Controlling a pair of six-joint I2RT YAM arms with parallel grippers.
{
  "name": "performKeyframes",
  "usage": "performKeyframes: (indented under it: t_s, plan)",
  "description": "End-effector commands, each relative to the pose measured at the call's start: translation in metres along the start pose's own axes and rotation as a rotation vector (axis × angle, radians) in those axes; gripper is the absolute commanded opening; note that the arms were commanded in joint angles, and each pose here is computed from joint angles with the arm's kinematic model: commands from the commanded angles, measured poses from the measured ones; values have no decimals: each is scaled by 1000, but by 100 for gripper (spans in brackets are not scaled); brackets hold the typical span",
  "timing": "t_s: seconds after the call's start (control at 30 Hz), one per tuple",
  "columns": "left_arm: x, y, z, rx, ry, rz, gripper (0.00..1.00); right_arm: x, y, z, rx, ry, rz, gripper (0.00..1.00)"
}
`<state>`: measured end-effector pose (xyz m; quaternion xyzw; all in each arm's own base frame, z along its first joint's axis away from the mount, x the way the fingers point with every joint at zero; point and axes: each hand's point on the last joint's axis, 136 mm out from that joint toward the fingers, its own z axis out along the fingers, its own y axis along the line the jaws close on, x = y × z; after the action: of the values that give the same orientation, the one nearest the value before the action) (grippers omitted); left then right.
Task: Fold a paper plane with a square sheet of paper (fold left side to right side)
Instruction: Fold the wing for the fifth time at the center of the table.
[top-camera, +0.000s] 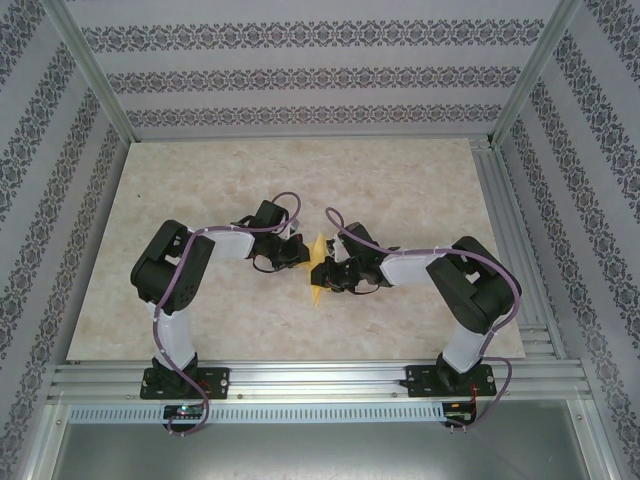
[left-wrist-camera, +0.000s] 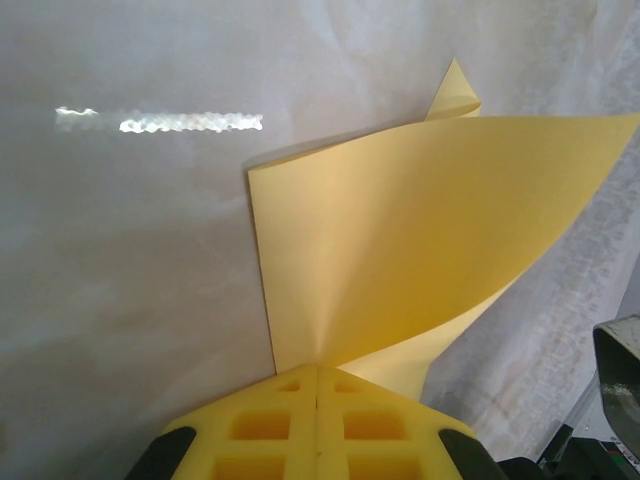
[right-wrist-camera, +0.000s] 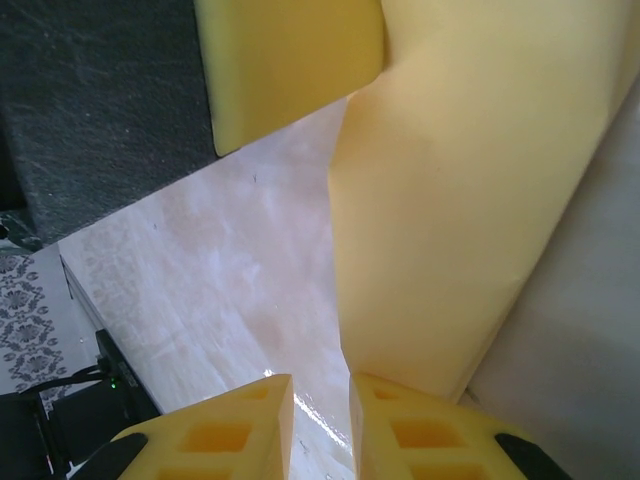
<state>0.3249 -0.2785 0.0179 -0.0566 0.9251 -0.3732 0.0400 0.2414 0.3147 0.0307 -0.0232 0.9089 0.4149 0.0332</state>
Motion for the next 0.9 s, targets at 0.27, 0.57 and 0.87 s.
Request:
performKeyframes:
  t_s: [0.27,0.57,0.87]
  plan:
    - [23,37,13,-128,59,-59,0,-5,6,9,0,12,-37,22]
    - [23,37,14,-130,61,-58,0,-2,2,12,5,30,-28,22]
    - [23,36,14,-128,61,-57,0,3,-3,15,17,54,-22,23]
